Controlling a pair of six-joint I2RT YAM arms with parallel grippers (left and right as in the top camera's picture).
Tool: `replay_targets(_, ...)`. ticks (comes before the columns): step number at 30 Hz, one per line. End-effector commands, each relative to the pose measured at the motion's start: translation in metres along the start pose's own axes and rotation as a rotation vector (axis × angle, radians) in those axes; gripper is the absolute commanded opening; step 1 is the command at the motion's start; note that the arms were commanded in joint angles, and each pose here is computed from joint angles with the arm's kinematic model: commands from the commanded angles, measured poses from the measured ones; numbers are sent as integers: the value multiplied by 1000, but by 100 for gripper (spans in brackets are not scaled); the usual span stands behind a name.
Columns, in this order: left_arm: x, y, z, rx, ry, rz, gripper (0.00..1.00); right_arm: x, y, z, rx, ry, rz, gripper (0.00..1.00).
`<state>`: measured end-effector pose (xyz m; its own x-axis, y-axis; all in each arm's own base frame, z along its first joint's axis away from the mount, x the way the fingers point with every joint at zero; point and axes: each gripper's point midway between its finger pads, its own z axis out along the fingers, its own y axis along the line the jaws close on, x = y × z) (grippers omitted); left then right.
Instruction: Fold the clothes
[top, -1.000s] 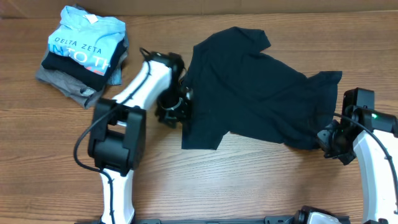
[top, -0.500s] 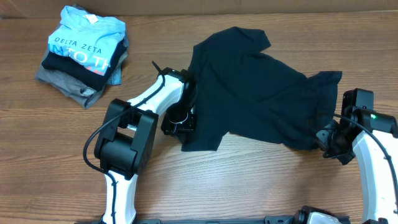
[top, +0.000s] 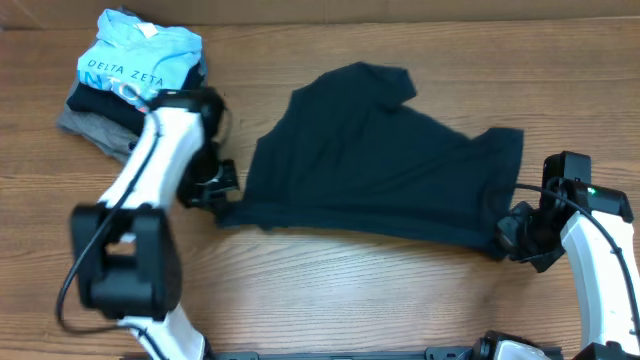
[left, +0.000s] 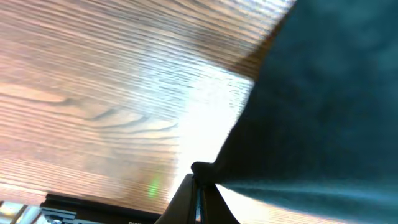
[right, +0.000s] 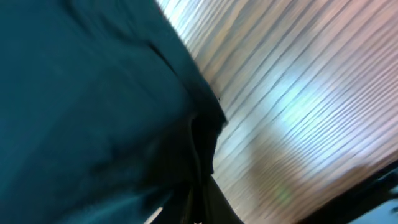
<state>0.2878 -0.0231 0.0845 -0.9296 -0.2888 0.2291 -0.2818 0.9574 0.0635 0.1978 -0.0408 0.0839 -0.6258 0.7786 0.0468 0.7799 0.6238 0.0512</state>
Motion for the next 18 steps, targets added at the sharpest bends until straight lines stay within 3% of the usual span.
replay_targets(1, 5, -5, -13, 29, -40, 42, 4, 28, 17, -2, -115, 144, -12, 4)
replay_targets(6, 7, -14, -15, 41, -53, 68, 4, 42, 16, -5, -126, 204, -3, 4)
replay_targets(10, -1, -46, -18, 135, -109, 139, 4, 28, 7, -3, -80, 139, 22, 4)
replay_targets(18, -24, -65, -24, 182, -221, 161, 4, -2, -8, -2, -67, 47, 153, 4)
